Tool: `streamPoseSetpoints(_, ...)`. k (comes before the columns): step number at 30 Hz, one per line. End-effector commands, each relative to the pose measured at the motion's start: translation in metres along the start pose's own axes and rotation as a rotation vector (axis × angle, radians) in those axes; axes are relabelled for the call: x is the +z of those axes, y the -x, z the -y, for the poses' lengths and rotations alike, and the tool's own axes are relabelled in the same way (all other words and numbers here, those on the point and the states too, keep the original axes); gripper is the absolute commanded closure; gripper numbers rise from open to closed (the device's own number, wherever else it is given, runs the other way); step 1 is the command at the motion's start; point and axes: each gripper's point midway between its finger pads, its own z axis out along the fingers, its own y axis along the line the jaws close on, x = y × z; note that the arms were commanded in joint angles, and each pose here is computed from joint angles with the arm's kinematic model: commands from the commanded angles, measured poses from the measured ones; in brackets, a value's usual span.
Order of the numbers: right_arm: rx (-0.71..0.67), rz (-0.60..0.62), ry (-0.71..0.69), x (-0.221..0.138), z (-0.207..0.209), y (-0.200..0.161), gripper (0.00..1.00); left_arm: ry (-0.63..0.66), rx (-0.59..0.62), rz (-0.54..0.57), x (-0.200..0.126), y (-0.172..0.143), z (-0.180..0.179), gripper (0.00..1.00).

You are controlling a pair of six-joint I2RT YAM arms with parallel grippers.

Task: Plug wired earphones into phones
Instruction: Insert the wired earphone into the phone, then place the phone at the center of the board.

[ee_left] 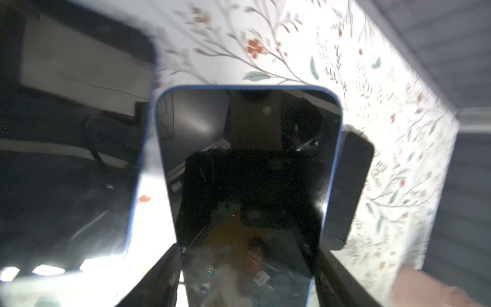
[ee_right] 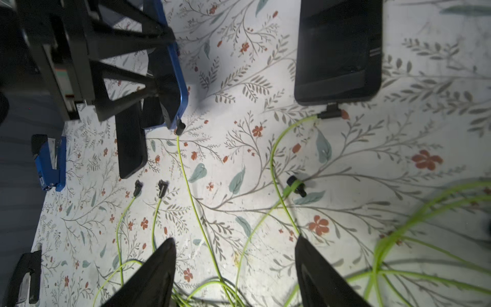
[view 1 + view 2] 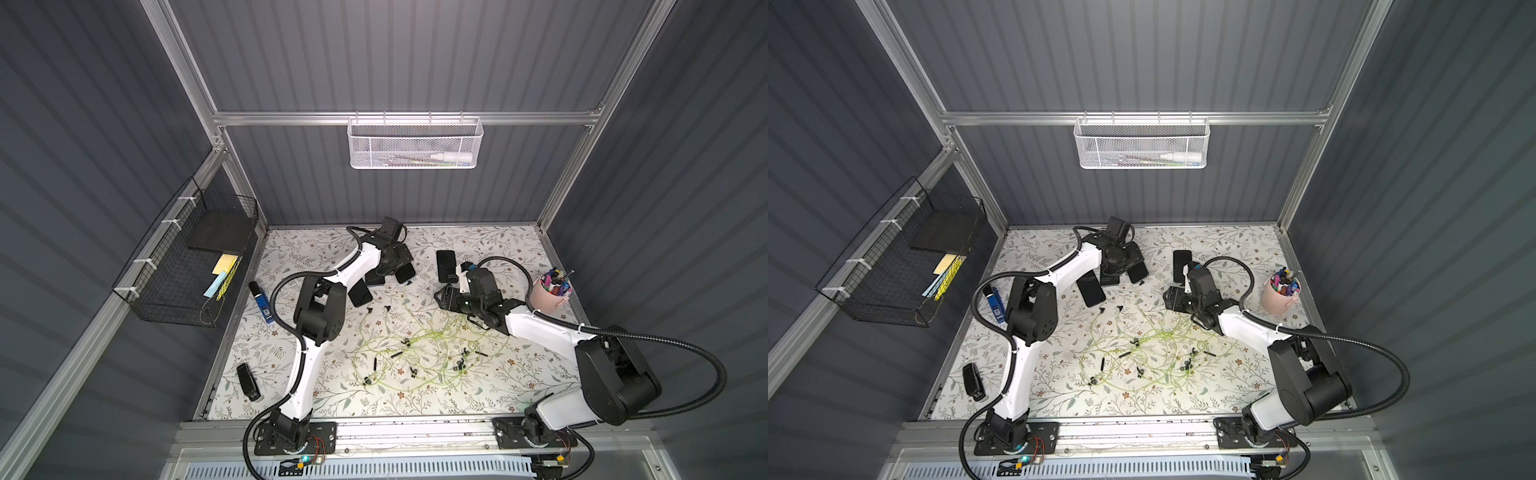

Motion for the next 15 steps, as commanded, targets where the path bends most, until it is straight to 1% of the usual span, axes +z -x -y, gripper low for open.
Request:
streamPoseSetpoints(1, 0.015, -0.019, 0.004, 0.000, 0.005, -0.006, 0.28, 0.059, 0.239, -0.113, 0.001, -0.025, 0.005, 1.00)
streamPoseSetpoints(7, 0.004, -0.021, -0.006, -0.001, 0.012, -0.009, 0.27, 0.071, 0.362, -0.156, 0.015, -0.035, 0.010, 1.00)
streamPoseSetpoints(11, -0.016, -0.028, -0.025, -0.001, 0.016, -0.013, 0.27, 0.034, 0.411, -0.164, 0.027, -0.040, 0.014, 1.00)
streamPoseSetpoints(14, -0.017, -0.036, -0.027, -0.002, 0.016, -0.014, 0.26, 0.041, 0.425, -0.169, 0.036, -0.041, 0.012, 0.93)
streamPoseSetpoints(15, -0.015, -0.037, -0.028, -0.003, 0.016, -0.014, 0.27, 0.047, 0.432, -0.173, 0.039, -0.041, 0.011, 0.87)
